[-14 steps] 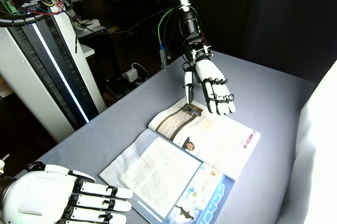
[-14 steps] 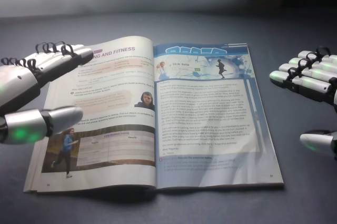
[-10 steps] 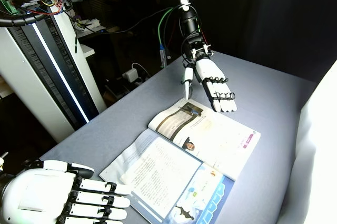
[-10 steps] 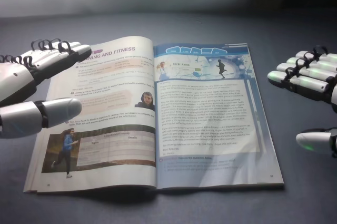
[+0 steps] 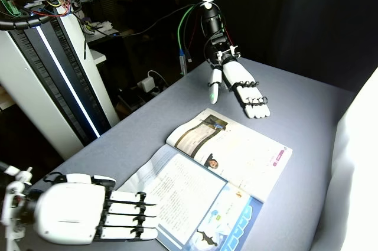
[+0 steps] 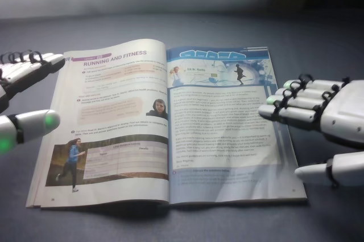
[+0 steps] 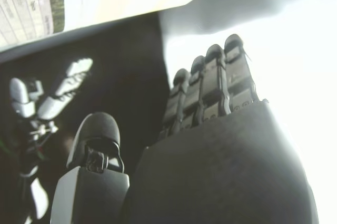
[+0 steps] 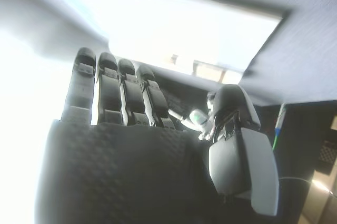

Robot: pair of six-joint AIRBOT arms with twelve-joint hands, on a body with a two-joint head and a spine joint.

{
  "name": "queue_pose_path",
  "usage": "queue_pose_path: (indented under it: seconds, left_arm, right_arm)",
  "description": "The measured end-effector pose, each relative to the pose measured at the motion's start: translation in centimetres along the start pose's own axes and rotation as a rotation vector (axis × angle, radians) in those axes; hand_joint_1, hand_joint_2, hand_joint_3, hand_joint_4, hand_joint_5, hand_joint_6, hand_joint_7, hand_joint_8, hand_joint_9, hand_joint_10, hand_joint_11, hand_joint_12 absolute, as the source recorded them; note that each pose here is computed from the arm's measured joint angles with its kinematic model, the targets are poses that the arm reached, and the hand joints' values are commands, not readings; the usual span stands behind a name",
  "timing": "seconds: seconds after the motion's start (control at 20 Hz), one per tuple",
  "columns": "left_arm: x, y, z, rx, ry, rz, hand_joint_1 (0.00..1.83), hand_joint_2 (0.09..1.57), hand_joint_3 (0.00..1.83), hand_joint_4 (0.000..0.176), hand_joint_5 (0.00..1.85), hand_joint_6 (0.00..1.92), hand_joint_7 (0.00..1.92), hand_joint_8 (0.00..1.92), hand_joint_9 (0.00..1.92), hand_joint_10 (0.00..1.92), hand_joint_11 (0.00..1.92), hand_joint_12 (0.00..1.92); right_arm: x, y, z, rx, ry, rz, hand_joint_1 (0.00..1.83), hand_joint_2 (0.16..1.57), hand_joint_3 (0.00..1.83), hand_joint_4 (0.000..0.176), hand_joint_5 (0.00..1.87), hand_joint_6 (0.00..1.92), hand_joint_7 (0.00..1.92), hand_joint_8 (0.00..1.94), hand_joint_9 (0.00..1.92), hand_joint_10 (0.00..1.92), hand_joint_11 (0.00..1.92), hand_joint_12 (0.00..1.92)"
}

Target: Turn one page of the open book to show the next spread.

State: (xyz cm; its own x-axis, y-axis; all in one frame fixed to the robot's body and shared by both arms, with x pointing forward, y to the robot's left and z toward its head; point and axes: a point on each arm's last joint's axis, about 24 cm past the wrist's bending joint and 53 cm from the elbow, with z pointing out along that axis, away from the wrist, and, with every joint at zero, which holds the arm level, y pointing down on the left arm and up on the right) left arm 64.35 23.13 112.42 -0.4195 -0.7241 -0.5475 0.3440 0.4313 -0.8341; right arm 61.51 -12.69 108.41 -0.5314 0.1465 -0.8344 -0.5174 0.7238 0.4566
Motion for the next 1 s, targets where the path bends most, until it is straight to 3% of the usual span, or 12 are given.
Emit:
queue_pose_path:
  seconds: [0.25,0.5,0.55,0.6,0.7,0.8,1.0]
  left_arm:
    - [0.0,0.4,-0.8,-0.014,-0.010,-0.012,0.14,1.34,0.00,0.000,0.04,0.00,0.00,0.00,0.00,0.00,0.00,0.00]
    - [0.5,1.2,-1.5,-0.037,0.002,-0.015,0.08,1.35,0.00,0.000,0.04,0.00,0.00,0.00,0.00,0.00,0.06,0.04]
    - [0.7,1.5,-1.7,-0.049,0.006,-0.017,0.06,1.35,0.00,0.000,0.04,0.00,0.00,0.00,0.00,0.00,0.01,0.23]
    - [0.9,1.9,-2.1,-0.062,0.011,-0.017,0.03,1.35,0.00,0.000,0.02,0.01,0.00,0.00,0.00,0.00,0.00,0.08]
    - [1.1,2.8,-2.8,-0.095,0.010,-0.030,0.00,1.35,0.00,0.025,0.02,0.01,0.00,0.00,0.00,0.00,0.00,0.00]
    - [1.2,3.1,-2.9,-0.106,0.012,-0.032,0.00,1.37,0.01,0.000,0.05,0.02,0.00,0.00,0.00,0.00,0.00,0.00]
    - [2.6,3.8,-3.1,-0.117,0.028,-0.064,0.00,1.47,0.02,0.018,0.11,0.02,0.00,0.00,0.00,0.00,0.00,0.00]
  right_arm:
    - [2.4,-0.8,1.8,0.024,0.064,0.003,0.19,1.23,0.00,0.000,0.00,0.00,0.00,0.00,0.00,0.00,0.00,0.00]
    - [2.5,-0.2,3.2,-0.005,0.056,0.022,0.02,1.23,0.00,0.000,0.00,0.00,0.00,0.00,0.00,0.00,0.00,0.00]
    - [2.5,0.1,3.6,-0.014,0.055,0.020,0.00,1.20,0.00,0.000,0.00,0.00,0.00,0.00,0.00,0.00,0.00,0.00]
    - [2.5,0.7,4.1,-0.030,0.057,0.018,0.00,1.19,0.00,0.000,0.00,0.00,0.00,0.00,0.00,0.00,0.00,0.00]
    - [2.4,2.0,5.1,-0.061,0.056,0.007,0.00,1.15,0.00,0.000,0.00,0.00,0.00,0.00,0.00,0.00,0.00,0.00]
    - [2.4,3.1,6.1,-0.091,0.052,0.003,0.00,1.16,0.00,0.000,0.00,0.00,0.00,0.00,0.00,0.00,0.00,0.00]
    - [1.2,6.5,8.7,-0.175,0.011,-0.009,0.00,1.18,0.00,0.000,0.00,0.00,0.00,0.00,0.00,0.00,0.00,0.00]
